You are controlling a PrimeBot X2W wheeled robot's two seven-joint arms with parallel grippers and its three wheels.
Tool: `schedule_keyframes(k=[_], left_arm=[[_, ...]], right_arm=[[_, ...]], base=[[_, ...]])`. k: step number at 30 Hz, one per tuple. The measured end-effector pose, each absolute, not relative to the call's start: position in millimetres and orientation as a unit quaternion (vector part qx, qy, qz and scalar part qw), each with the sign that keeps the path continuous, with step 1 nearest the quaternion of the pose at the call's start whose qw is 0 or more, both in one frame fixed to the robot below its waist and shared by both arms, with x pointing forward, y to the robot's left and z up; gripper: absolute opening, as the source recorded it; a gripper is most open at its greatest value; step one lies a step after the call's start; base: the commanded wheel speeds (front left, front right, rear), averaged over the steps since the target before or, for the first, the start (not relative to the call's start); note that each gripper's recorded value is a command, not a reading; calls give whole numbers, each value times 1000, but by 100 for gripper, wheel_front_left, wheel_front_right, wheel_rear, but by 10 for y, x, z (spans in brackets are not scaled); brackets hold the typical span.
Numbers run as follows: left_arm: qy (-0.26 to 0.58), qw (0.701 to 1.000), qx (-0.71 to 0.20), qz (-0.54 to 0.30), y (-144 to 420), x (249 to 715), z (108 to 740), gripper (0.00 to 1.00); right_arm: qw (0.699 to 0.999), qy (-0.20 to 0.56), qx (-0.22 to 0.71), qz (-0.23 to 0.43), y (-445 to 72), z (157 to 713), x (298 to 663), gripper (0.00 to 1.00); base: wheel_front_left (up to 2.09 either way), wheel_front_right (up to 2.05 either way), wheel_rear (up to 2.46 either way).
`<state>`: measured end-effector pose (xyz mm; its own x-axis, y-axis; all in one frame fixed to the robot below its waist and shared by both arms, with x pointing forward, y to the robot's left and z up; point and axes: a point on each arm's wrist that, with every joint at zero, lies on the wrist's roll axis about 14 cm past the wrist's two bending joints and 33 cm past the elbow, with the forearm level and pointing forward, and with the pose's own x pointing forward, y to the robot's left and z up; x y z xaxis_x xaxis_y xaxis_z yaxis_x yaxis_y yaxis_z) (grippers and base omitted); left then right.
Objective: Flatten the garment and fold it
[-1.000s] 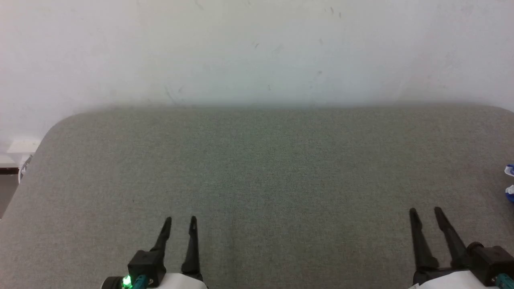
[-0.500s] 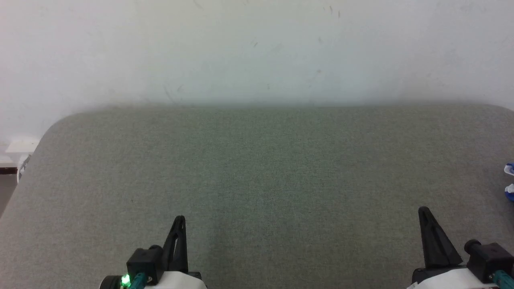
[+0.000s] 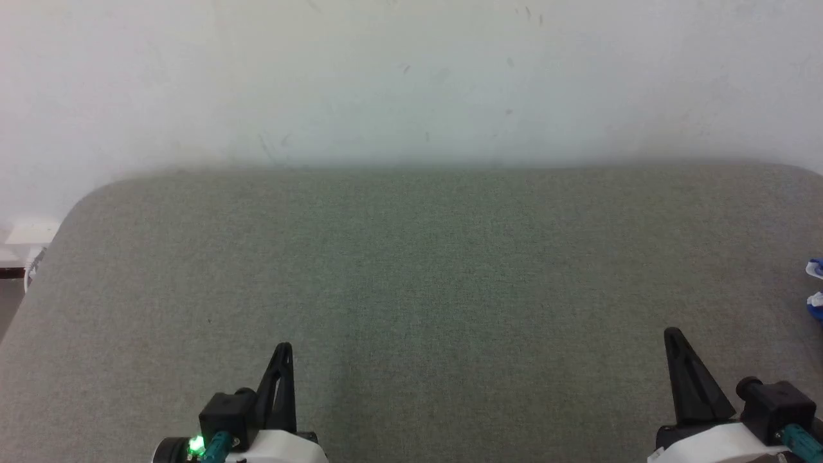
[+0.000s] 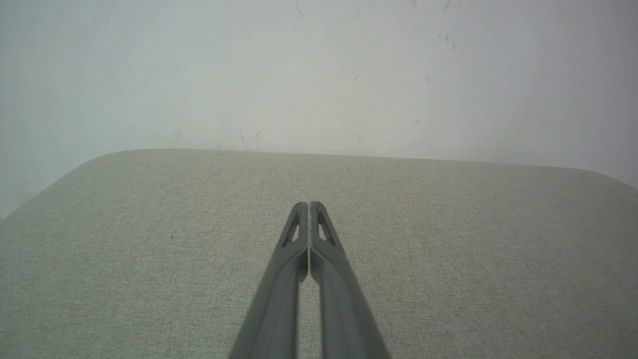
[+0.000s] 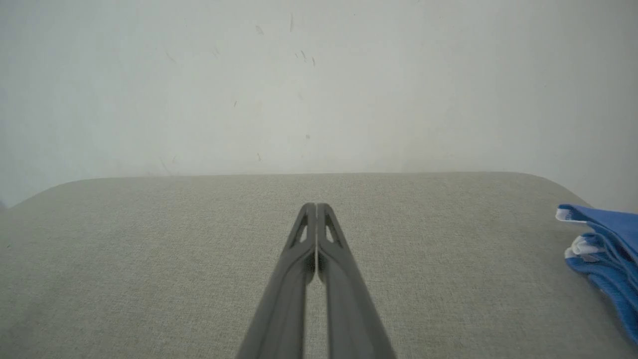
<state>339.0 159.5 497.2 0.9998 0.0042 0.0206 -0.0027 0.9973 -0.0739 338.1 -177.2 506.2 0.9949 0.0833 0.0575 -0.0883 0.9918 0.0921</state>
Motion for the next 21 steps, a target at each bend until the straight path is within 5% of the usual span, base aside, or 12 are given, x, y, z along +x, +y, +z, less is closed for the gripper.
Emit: schedule_keyframes(k=[21], left_arm=[[-5,1000,-27,-1,1628,3452,5014,0]], right_arm=[[998,-19,33,50,-1727,5085,3438,0]], base=[[0,0,0]])
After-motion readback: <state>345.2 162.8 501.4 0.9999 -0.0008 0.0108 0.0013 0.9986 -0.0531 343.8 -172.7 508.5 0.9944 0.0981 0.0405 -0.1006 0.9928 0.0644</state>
